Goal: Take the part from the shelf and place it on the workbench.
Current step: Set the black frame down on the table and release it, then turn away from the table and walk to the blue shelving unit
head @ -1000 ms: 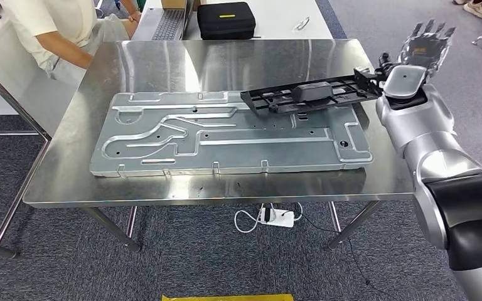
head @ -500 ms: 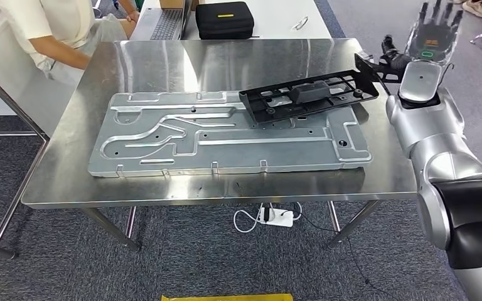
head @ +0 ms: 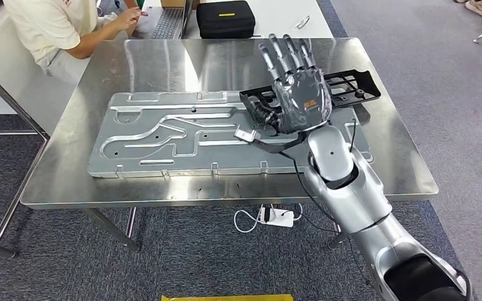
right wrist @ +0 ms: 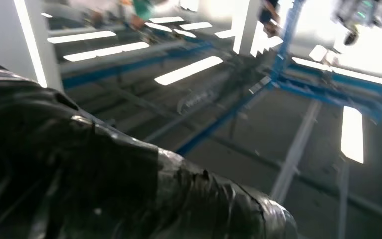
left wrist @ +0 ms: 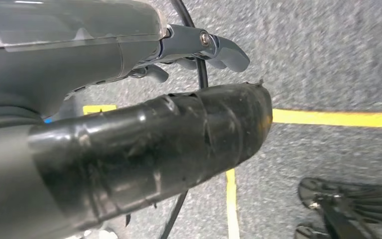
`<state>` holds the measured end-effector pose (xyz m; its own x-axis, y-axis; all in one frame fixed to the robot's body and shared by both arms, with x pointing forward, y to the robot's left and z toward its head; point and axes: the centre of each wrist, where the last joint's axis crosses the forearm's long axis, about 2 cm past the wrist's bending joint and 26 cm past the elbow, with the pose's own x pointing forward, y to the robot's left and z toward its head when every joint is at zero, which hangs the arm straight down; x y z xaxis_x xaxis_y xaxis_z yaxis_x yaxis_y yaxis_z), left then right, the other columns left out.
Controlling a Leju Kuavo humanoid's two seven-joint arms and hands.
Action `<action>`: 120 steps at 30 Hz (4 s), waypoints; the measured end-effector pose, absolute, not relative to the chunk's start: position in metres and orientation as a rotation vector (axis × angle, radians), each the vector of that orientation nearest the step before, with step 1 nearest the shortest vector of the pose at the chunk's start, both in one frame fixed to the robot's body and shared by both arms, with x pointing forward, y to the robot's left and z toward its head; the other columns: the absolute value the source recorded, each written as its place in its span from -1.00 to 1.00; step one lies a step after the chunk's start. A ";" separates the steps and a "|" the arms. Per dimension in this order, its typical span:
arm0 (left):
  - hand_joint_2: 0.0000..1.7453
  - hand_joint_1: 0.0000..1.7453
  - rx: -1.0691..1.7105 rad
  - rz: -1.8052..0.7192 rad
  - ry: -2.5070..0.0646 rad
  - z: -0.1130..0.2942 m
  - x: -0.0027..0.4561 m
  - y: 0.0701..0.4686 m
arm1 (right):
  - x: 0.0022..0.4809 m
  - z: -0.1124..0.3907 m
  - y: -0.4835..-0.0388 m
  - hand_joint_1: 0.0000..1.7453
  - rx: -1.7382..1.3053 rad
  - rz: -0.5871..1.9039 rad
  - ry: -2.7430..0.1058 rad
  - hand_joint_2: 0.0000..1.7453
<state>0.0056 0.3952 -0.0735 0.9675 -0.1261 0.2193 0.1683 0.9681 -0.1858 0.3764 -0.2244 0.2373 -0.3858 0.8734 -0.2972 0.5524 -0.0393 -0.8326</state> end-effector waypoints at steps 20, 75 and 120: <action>1.00 -1.00 -0.191 -0.092 -0.329 -0.066 0.016 0.378 | 0.327 0.192 -0.227 -1.00 -1.107 1.603 -1.864 -1.00; 1.00 -1.00 -0.296 -0.234 -0.174 -0.057 0.016 0.373 | 0.033 -0.111 -0.325 -1.00 0.025 1.046 0.187 -1.00; -1.00 -1.00 -0.319 -0.310 -0.182 -0.061 0.053 0.365 | 0.048 -0.110 -0.279 -1.00 0.160 0.891 0.103 -1.00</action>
<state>0.0532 0.3651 -0.0610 0.9365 -0.2700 0.2238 0.3271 0.9027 -0.2796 0.0477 -0.2786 -0.1103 0.6248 0.7805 -0.0230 -0.7650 0.6178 0.1817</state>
